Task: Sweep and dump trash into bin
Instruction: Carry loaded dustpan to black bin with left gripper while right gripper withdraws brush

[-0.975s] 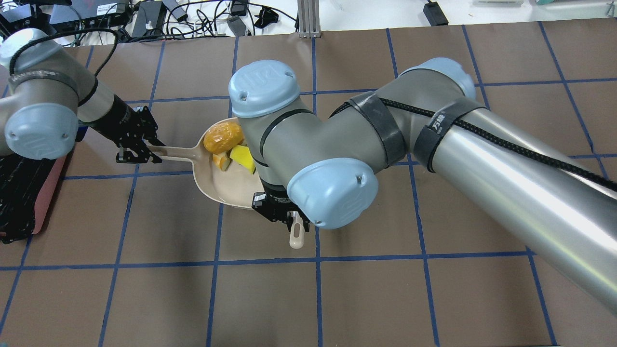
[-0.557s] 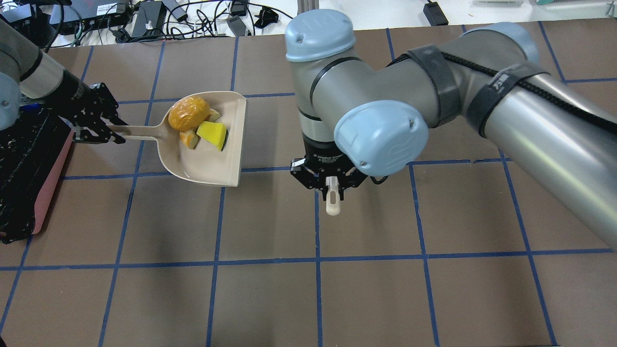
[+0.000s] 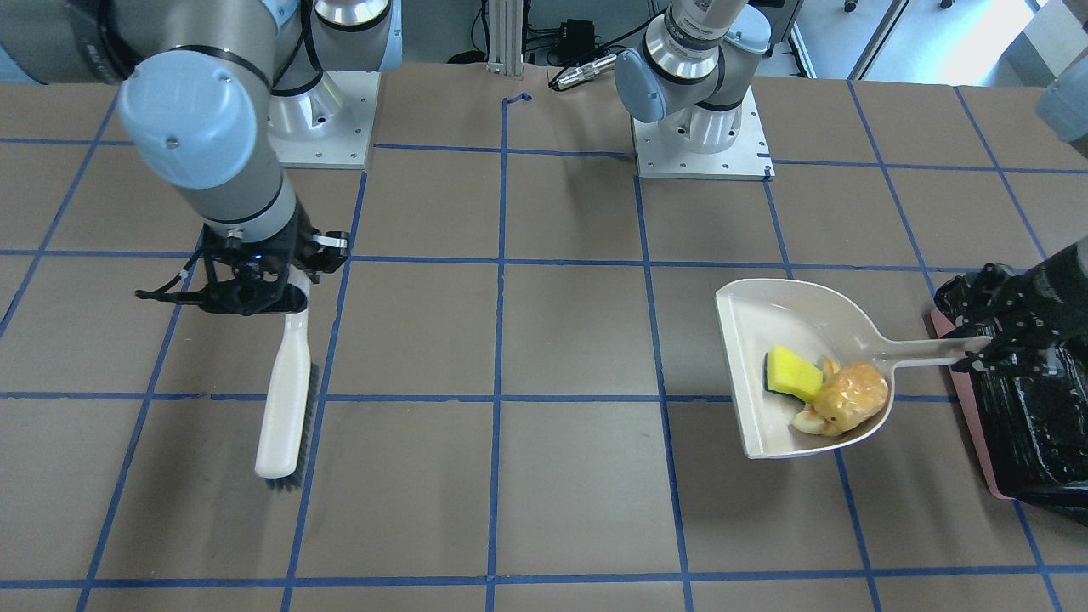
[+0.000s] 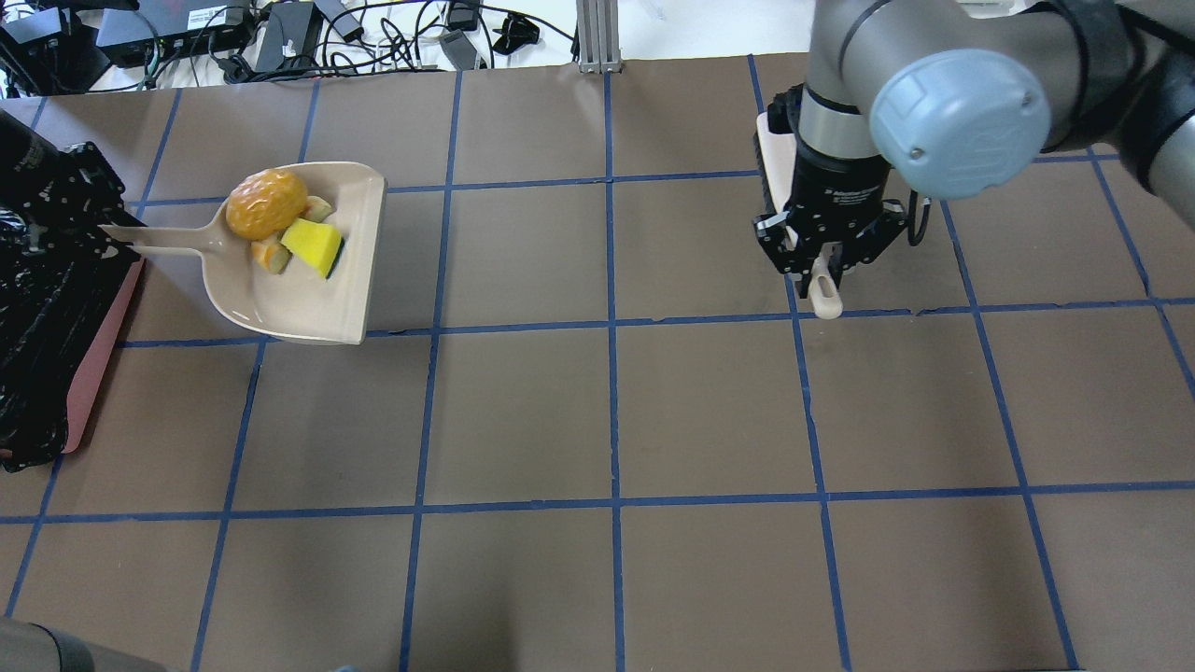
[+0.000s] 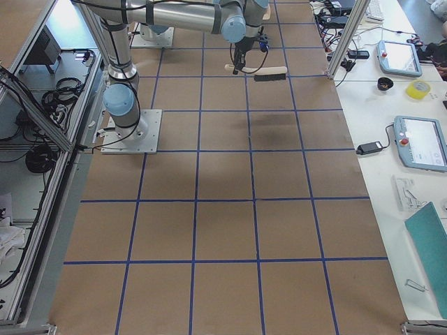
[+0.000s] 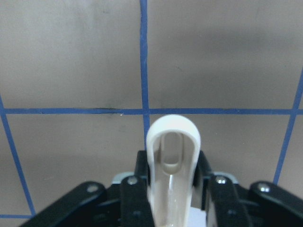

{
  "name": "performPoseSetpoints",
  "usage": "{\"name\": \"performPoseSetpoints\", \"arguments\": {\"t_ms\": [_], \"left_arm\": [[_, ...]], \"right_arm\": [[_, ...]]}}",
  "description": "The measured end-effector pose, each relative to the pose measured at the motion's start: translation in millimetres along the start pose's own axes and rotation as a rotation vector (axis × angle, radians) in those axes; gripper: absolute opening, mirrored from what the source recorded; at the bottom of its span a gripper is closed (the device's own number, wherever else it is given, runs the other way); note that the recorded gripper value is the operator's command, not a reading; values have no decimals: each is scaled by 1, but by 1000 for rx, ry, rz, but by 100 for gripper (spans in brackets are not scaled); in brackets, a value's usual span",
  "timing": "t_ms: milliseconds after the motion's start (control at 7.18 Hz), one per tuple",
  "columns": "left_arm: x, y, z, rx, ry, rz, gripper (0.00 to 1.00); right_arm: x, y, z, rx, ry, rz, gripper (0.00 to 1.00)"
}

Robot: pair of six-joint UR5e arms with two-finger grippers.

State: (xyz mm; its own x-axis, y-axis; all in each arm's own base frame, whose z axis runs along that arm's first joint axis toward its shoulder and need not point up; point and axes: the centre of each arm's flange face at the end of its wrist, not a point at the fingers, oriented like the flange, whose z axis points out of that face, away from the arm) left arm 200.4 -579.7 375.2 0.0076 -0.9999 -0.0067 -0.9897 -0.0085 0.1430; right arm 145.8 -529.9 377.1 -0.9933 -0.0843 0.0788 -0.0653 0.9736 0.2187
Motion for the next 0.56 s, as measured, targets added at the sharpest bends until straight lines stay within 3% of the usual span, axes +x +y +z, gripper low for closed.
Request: {"name": "performPoseSetpoints", "arguments": {"t_ms": [557], "left_arm": [[22,-105,-52,16,-1,-7,0]], "right_arm": [[86,-36,30,-3,13,-12,0]]}}
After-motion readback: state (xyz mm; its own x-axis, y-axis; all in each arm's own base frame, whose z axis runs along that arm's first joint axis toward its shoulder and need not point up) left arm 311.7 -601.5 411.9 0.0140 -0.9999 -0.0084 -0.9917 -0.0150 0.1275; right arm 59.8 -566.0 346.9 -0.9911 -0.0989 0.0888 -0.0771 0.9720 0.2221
